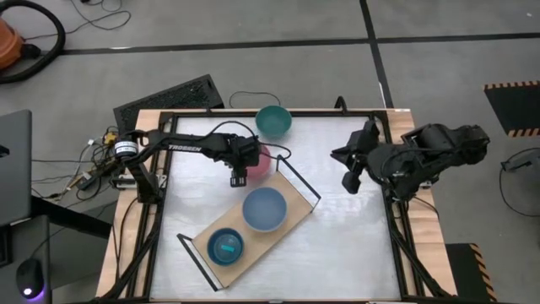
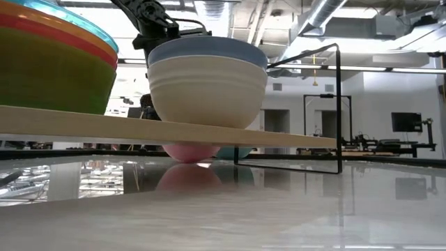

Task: Place and stack bowls onto a shelf
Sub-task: Stack the light pink bowl on the top light blue bowl on the shelf

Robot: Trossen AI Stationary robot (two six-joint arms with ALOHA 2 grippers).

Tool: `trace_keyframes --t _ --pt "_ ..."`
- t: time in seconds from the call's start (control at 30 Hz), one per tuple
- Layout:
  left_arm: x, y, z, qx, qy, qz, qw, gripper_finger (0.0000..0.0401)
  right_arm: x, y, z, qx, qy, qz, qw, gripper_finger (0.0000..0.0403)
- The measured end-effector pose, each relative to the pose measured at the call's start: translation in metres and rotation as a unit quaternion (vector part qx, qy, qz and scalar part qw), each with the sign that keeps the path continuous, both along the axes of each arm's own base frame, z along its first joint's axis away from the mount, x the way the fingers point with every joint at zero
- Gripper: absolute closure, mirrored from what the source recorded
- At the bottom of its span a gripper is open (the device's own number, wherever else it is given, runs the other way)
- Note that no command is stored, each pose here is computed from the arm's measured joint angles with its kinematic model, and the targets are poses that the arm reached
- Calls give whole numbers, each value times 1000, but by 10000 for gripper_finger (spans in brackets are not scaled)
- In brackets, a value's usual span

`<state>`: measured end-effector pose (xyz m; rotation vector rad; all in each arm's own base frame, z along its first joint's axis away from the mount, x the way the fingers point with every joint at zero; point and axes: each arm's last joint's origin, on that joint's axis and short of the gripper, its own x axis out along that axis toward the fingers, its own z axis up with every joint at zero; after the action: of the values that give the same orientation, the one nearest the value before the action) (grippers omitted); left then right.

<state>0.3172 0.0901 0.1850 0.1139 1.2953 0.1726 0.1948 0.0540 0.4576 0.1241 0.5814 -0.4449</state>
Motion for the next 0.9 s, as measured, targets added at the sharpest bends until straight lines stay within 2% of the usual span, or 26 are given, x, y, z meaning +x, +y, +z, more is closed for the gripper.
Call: trace_keyframes --t 0.1,0.2,0.3,0.4,0.57,0.67,0.8,0.9 --pt "3 0 12 -9 -15 11 1000 237 -1 0 0 1 -1 0 1000 334" --pt "8 0 33 -16 -55 -5 998 240 -3 -1 1 3 -5 0 1000 334" --pt "9 -1 51 -23 -83 -36 996 228 -4 -1 2 3 -4 -1 1000 334" --pt "8 -3 58 -38 -85 -71 993 203 -4 -1 1 2 0 2 1000 334" --pt "8 -10 44 -57 -47 -121 990 164 -4 0 0 15 9 17 1000 334" --pt "11 -10 31 -34 -20 -113 993 157 -5 0 -1 15 17 19 1000 334" --pt "19 -4 13 9 13 -102 995 162 -5 0 -1 16 19 19 1000 334" --pt "20 0 -2 -13 39 -104 994 191 -5 0 -2 19 20 21 999 334"
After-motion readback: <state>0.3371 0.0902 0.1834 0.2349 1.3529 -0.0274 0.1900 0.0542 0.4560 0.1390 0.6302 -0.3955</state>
